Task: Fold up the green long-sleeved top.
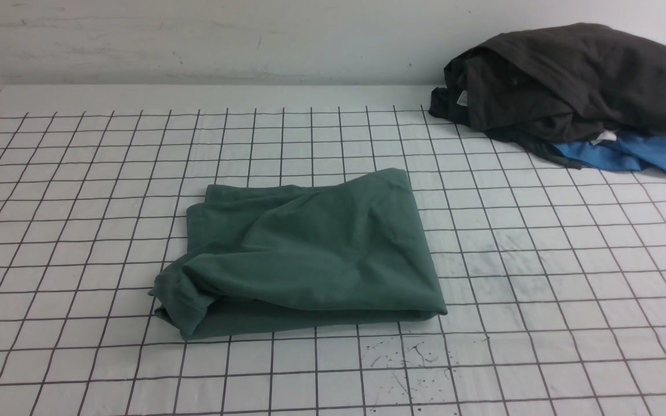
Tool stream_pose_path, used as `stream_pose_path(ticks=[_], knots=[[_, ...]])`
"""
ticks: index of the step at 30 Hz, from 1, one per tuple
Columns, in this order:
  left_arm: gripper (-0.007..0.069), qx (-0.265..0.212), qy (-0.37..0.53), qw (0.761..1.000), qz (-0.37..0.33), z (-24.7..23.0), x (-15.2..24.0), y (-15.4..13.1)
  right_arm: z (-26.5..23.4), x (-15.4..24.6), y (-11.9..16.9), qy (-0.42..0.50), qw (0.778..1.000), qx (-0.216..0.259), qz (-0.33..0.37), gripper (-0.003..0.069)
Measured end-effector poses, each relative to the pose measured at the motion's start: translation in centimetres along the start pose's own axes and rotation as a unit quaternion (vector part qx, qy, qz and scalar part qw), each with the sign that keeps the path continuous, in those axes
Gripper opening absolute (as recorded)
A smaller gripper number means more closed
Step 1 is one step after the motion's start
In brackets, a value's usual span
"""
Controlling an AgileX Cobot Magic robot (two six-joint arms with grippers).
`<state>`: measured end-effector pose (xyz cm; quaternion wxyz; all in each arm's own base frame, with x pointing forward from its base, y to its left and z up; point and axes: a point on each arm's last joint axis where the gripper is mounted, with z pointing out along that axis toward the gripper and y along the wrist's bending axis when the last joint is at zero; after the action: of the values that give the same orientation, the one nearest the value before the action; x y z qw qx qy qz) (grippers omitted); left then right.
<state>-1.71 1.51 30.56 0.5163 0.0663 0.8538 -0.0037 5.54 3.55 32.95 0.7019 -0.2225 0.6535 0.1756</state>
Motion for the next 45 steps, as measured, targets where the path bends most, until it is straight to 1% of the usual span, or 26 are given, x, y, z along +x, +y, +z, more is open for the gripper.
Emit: stream_pose_path(ticks=[3, 4, 6, 9, 10, 11, 12, 13, 14, 15, 16, 18, 21, 25, 45], knots=[[-0.0008, 0.000, 0.000, 1.000, 0.000, 0.0, 0.0, 0.0, -0.2, 1.4, 0.0, -0.013, 1.000, 0.008, -0.008, -0.0014], [-0.0008, 0.000, 0.000, 1.000, -0.001, 0.0, 0.0, 0.0, -0.5, 2.7, -0.1, -0.011, 1.000, 0.020, -0.009, -0.0014], [-0.0008, 0.000, 0.000, 1.000, -0.001, 0.0, 0.0, 0.0, -0.7, 3.5, -0.2, -0.007, 0.999, 0.034, 0.001, -0.0014], [-0.0008, 0.000, 0.000, 1.000, -0.001, 0.0, 0.0, 0.0, -1.4, 5.8, -0.7, 0.009, 0.994, 0.107, 0.034, -0.0014], [-0.0008, 0.000, 0.000, 1.000, -0.001, 0.0, 0.0, 0.0, -1.4, 6.0, -0.8, 0.010, 0.993, 0.112, 0.035, -0.0014], [-0.0008, 0.000, 0.000, 1.000, -0.001, 0.0, 0.0, 0.0, -1.7, 7.2, -1.1, 0.016, 0.987, 0.152, 0.041, -0.0014], [-0.0008, 0.000, 0.000, 1.000, -0.001, 0.0, 0.0, 0.0, -1.8, 7.6, -1.2, 0.018, 0.985, 0.167, 0.042, -0.0014], [-0.0008, 0.000, 0.000, 1.000, -0.001, 0.0, 0.0, 0.0, -2.0, 8.9, -1.4, 0.024, 0.978, 0.200, 0.044, -0.0014], [-0.0008, 0.000, 0.000, 1.000, -0.001, 0.0, 0.0, 0.0, -2.0, 9.0, -1.5, 0.025, 0.977, 0.205, 0.044, -0.0014], [-0.0008, 0.000, 0.000, 1.000, -0.001, 0.0, 0.0, 0.0, -2.2, 10.8, -1.7, 0.034, 0.968, 0.243, 0.046, -0.0014], [-0.0008, 0.000, 0.000, 1.000, -0.001, 0.0, 0.0, 0.0, -2.3, 11.0, -1.8, 0.036, 0.967, 0.247, 0.047, -0.0014], [-0.0008, 0.000, 0.000, 1.000, -0.001, 0.0, 0.0, 0.0, -2.5, 13.2, -2.0, 0.053, 0.955, 0.285, 0.056, -0.0014], [-0.0008, 0.000, 0.000, 1.000, -0.001, 0.0, 0.0, 0.0, -2.7, 14.1, -2.2, 0.072, 0.946, 0.310, 0.067, -0.0014], [-0.0008, 0.000, 0.000, 1.000, -0.002, 0.0, 0.0, 0.0, -2.9, 14.8, -2.2, 0.110, 0.939, 0.316, 0.075, -0.0014], [-0.0008, 0.000, 0.000, 1.000, -0.002, 0.0, 0.0, 0.0, -2.9, 14.9, -2.1, 0.117, 0.938, 0.316, 0.077, -0.0014]])
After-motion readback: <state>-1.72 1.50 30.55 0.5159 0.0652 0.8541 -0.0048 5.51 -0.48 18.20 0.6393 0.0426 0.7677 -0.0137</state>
